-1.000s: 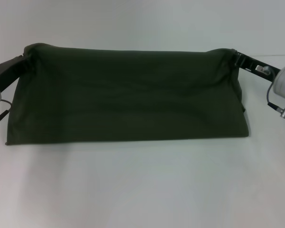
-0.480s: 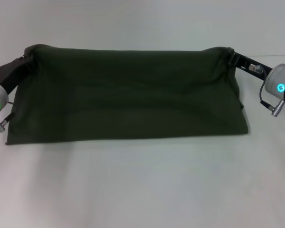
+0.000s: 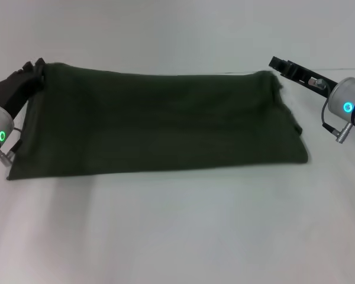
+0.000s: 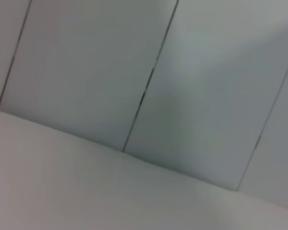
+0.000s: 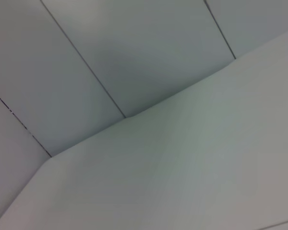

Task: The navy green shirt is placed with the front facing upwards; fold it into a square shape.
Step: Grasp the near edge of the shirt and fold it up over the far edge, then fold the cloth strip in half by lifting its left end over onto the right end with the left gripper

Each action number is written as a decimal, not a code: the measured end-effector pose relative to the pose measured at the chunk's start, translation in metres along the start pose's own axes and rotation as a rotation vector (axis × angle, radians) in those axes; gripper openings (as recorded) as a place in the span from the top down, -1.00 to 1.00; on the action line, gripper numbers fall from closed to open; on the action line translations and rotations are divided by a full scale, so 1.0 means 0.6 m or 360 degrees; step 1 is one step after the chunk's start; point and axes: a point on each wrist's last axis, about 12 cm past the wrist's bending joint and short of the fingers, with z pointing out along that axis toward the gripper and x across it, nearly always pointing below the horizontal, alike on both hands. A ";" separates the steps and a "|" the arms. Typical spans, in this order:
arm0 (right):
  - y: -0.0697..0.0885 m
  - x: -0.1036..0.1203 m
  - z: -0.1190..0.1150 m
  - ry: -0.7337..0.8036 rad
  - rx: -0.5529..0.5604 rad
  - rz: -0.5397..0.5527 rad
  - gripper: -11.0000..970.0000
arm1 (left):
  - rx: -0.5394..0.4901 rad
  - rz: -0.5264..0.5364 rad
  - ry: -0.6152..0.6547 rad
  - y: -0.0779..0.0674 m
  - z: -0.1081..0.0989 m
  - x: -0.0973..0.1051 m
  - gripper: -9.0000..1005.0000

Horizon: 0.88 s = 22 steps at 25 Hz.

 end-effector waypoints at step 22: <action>-0.053 0.006 -0.087 0.0081 -0.0166 0.0137 -0.81 | 0.0279 -0.0119 0.0311 0.041 -0.069 -0.022 -0.52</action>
